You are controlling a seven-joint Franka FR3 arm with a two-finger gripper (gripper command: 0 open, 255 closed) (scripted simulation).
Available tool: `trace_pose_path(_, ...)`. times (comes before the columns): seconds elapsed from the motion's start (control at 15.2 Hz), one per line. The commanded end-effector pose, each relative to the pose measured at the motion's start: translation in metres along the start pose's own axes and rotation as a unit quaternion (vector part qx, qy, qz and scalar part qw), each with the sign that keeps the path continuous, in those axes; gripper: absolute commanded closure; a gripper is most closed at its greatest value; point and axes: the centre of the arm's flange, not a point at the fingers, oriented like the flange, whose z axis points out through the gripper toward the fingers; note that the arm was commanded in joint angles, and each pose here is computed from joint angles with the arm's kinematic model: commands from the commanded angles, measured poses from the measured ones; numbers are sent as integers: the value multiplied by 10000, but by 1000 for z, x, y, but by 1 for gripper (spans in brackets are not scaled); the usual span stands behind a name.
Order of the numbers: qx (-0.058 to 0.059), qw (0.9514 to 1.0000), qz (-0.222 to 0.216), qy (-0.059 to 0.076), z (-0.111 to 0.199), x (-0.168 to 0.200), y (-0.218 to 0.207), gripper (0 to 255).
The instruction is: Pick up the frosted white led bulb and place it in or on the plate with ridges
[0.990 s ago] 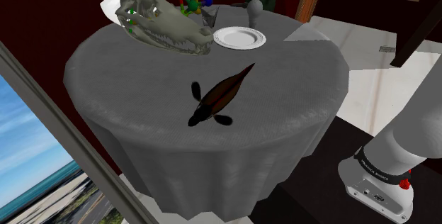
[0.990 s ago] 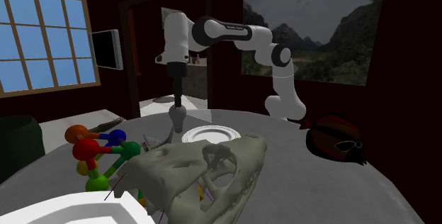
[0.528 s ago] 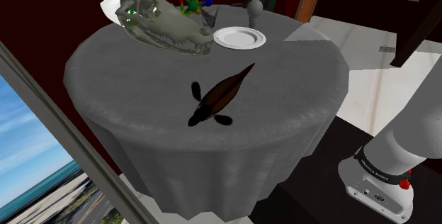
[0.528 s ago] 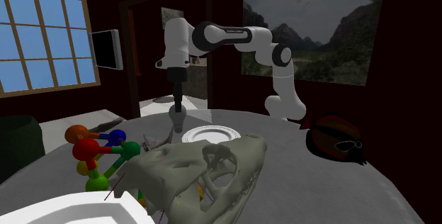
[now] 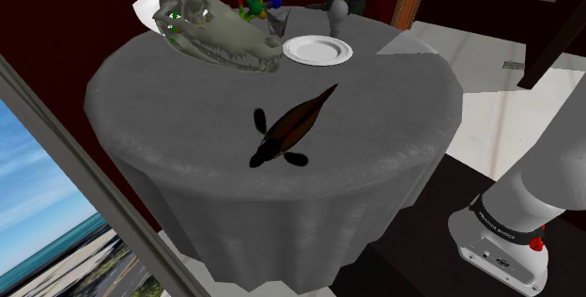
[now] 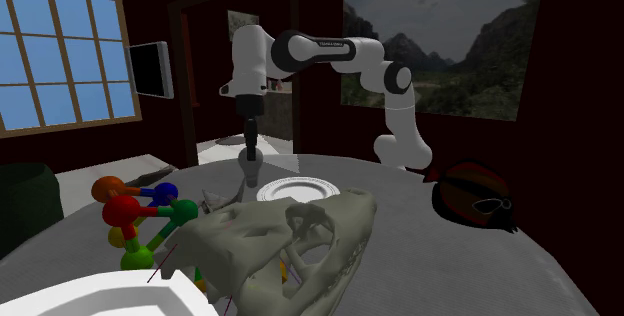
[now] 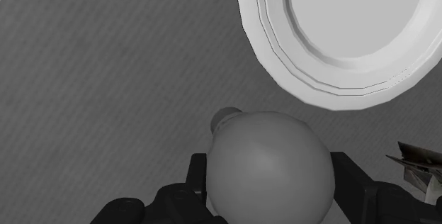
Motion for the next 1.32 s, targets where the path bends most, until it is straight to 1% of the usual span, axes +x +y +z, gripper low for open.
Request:
trace_pose_path(0.0,0,10000,-2,-7,1,0,0,255)
trace_pose_path(0.26,0,10000,-2,-8,1,0,0,255)
trace_pose_path(1.25,0,10000,-2,-8,-76,3,-19,255)
